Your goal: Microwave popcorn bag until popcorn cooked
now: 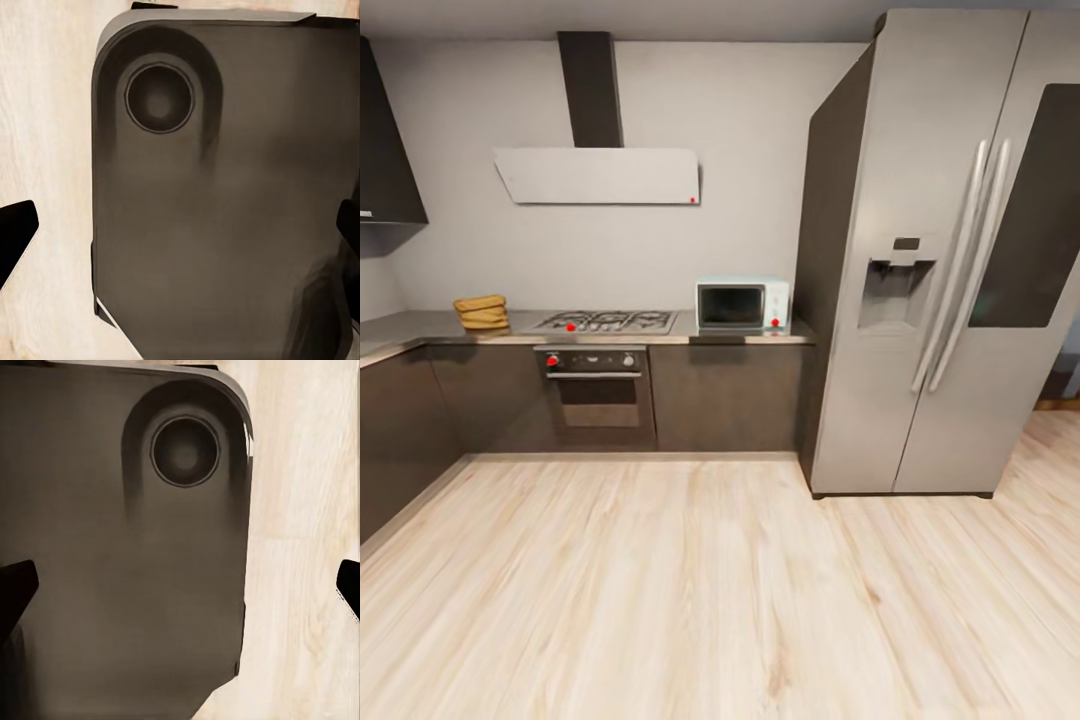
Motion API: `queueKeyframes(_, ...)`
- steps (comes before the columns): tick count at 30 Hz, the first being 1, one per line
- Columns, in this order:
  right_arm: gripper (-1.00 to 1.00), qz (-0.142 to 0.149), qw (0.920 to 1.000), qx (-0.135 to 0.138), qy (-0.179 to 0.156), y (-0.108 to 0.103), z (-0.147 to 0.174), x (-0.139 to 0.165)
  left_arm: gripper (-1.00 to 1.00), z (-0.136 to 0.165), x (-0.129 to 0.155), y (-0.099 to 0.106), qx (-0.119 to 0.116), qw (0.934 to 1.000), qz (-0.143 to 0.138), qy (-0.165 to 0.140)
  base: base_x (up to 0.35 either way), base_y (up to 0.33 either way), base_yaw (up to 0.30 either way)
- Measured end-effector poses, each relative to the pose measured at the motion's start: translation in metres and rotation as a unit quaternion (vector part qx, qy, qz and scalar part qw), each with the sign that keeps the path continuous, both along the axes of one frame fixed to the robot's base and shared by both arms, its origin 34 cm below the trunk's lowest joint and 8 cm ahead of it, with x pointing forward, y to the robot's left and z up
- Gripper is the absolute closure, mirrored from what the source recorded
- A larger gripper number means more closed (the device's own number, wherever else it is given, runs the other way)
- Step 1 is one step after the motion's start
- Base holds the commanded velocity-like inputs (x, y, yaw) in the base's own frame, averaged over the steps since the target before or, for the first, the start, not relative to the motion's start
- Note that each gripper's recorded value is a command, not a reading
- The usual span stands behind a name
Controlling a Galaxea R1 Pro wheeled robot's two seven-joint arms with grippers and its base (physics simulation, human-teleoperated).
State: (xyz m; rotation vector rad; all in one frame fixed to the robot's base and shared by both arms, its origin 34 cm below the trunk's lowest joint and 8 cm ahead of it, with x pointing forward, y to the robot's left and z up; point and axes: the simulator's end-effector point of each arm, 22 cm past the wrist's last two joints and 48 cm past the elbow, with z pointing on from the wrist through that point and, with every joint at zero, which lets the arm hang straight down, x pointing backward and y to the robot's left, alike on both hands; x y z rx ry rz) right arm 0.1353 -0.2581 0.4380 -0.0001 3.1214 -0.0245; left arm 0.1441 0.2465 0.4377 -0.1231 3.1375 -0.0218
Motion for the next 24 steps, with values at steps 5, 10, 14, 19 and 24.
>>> queueKeyframes(5, -1.0, 0.0, 1.0, 0.0, 0.0, 0.0, 0.0, 0.0006, -1.0, 0.0, 0.0, 0.0, 0.0, 1.0, 0.0, 0.0, 0.321, 0.0, 0.0)
queueKeyframes(10, -1.0, 0.0, 1.0, 0.0, 0.0, 0.0, 0.0, 0.0001, -1.0, 0.0, 0.0001, 0.0, 0.0, 1.0, 0.0, 0.0, 0.321, 0.0, 0.0)
queueKeyframes(14, -1.0, 0.0, 1.0, 0.0, 0.0, 0.0, 0.0, 0.0, -1.0, 0.0, 0.0001, 0.0, 0.0, 1.0, 0.0, 0.0, 0.321, 0.0, 0.0)
queueKeyframes(19, -1.0, 0.0, 1.0, 0.0, 0.0, 0.0, 0.0, 0.0, -1.0, 0.0, 0.0001, 0.0, 0.0, 1.0, 0.0, 0.0, 0.321, 0.0, 0.0)
queueKeyframes(24, -1.0, 0.0, 1.0, 0.0, 0.0, 0.0, 0.0, 0.0, -1.0, 0.0, 0.0001, 0.0, 0.0, 1.0, 0.0, 0.0, 0.321, 0.0, 0.0)
